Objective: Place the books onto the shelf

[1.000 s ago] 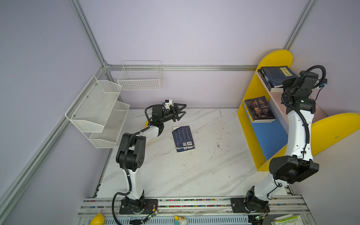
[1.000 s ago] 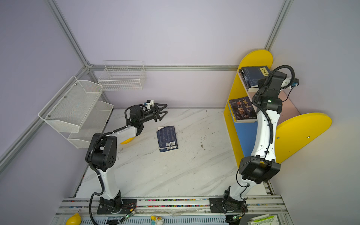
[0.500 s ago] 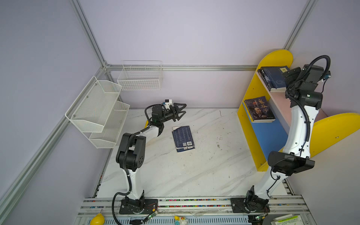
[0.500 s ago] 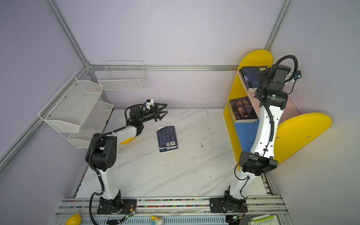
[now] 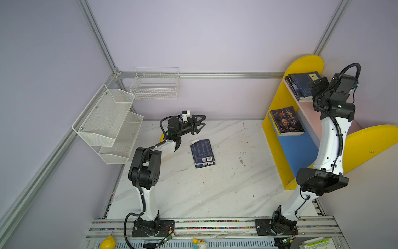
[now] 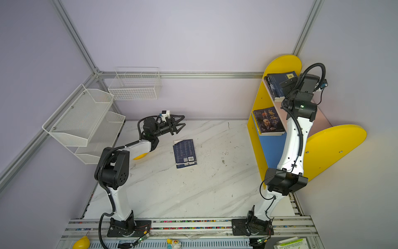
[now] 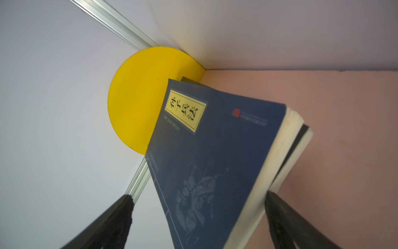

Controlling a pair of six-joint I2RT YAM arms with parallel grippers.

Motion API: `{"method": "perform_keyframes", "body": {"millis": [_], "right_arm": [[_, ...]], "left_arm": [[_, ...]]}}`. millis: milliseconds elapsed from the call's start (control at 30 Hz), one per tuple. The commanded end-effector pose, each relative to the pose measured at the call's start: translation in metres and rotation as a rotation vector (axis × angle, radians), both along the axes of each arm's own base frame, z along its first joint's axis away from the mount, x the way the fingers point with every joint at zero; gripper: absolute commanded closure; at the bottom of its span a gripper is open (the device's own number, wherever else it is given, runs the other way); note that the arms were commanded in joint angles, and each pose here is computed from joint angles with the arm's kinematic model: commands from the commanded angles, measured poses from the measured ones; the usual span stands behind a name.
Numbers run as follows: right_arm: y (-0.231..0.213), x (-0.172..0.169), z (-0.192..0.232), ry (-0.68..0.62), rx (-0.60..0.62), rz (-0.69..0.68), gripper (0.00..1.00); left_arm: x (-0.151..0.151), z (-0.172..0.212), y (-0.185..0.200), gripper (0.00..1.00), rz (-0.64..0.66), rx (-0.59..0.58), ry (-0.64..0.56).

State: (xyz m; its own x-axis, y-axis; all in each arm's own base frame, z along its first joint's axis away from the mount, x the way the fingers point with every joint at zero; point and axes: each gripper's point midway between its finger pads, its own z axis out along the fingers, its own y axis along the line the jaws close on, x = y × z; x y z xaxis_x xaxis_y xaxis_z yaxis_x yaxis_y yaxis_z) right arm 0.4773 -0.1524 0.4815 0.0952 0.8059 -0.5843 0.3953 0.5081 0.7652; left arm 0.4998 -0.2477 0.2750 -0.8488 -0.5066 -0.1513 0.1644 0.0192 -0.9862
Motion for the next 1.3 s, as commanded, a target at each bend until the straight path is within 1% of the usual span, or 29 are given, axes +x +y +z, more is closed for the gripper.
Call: {"method": "perform_keyframes", "body": {"millis": [0,267,400,533,567,600,633,700,767,800,867,967,1033,1067,1133,1200,1267], "right_arm": [[0.015,-0.006,0.033,-0.12,0.015,0.061,0.04],[0.01,-0.015,0.037,-0.129,0.008,0.018,0.04],[0.002,-0.035,0.039,-0.121,-0.004,-0.059,0.03],[-0.001,-0.063,0.05,-0.142,-0.052,-0.117,0.02],[0.0,-0.068,0.055,-0.137,-0.086,-0.116,0.03],[0.007,-0.067,0.059,-0.132,-0.121,-0.068,0.03],[0.018,-0.063,0.064,-0.133,-0.153,0.0,0.03],[0.056,-0.052,0.069,-0.122,-0.233,0.182,0.03],[0.098,-0.046,0.067,-0.074,-0.328,0.273,0.03],[0.123,-0.043,0.064,-0.052,-0.37,0.324,0.03],[0.171,-0.037,0.055,-0.039,-0.416,0.433,0.03],[0.239,-0.031,0.025,0.015,-0.485,0.548,0.03],[0.281,-0.027,-0.012,0.074,-0.504,0.61,0.03],[0.301,-0.026,-0.033,0.101,-0.506,0.646,0.03],[0.346,-0.022,-0.085,0.139,-0.483,0.738,0.03],[0.38,-0.019,-0.139,0.18,-0.45,0.823,0.04],[0.395,-0.014,-0.192,0.238,-0.398,0.855,0.06]], "left_arm": [[-0.013,0.015,0.001,0.28,-0.015,-0.015,-0.056],[-0.013,0.014,0.0,0.28,-0.021,-0.022,-0.054],[-0.013,0.013,0.0,0.28,-0.023,-0.022,-0.051],[-0.011,0.011,0.001,0.27,-0.019,-0.012,-0.044],[-0.011,0.009,0.002,0.26,-0.016,-0.003,-0.038],[-0.011,0.007,0.004,0.26,-0.011,0.01,-0.032],[-0.01,0.005,0.005,0.25,-0.007,0.023,-0.029],[-0.011,-0.003,0.01,0.25,0.004,0.07,-0.012],[-0.013,-0.011,0.013,0.24,0.012,0.137,0.004],[-0.014,-0.016,0.016,0.24,0.02,0.184,0.015],[-0.019,-0.028,0.024,0.24,0.038,0.292,0.036],[-0.033,-0.056,0.05,0.24,0.09,0.498,0.11],[-0.047,-0.075,0.071,0.24,0.124,0.602,0.157],[-0.053,-0.084,0.08,0.24,0.137,0.631,0.177],[-0.068,-0.103,0.092,0.24,0.137,0.659,0.216],[-0.082,-0.12,0.095,0.24,0.119,0.672,0.252],[-0.093,-0.136,0.093,0.25,0.087,0.67,0.277]]}}
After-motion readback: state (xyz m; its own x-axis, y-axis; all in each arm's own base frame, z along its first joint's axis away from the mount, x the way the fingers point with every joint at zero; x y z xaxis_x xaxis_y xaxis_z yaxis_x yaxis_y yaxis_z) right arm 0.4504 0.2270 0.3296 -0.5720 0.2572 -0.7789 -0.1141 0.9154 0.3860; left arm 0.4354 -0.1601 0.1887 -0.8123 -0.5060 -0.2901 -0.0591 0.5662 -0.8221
